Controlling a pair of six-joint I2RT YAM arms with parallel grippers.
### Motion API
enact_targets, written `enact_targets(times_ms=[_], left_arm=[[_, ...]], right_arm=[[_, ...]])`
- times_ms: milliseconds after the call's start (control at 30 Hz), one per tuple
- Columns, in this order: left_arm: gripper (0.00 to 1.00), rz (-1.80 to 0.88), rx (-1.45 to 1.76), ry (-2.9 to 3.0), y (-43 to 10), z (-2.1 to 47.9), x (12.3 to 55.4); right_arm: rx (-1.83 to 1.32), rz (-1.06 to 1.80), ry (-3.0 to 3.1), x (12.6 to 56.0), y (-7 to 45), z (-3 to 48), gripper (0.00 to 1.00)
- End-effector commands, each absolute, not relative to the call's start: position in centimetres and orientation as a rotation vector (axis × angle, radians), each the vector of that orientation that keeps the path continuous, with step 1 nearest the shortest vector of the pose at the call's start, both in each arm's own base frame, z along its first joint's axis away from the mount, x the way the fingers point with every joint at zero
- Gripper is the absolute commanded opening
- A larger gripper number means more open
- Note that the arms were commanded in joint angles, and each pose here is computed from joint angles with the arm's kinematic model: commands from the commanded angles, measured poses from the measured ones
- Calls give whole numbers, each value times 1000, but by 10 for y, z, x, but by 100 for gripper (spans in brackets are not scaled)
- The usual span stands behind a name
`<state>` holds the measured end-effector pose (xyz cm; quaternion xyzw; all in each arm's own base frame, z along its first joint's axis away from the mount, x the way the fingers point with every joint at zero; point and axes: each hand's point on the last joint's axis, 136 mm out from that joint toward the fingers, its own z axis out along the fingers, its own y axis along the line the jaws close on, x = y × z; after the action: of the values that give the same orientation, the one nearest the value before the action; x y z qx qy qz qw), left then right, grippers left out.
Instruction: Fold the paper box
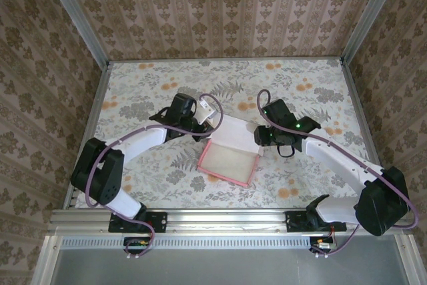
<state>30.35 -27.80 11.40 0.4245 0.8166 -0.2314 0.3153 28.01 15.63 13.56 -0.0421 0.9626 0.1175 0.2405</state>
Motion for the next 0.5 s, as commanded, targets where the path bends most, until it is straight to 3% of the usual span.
enact_targets(times_ms=[0,167,467], left_arm=[[23,-622,1117,2164,-276,120,297],[23,-624,1121,2169,-276,121,296],[24,-625,1132,2168,-275,126,293]], right_arm=[[-116,271,2682,270,149,127,35],[-127,242,2695,265,145,126,39],[-146,231,2705,257,140,127,36]])
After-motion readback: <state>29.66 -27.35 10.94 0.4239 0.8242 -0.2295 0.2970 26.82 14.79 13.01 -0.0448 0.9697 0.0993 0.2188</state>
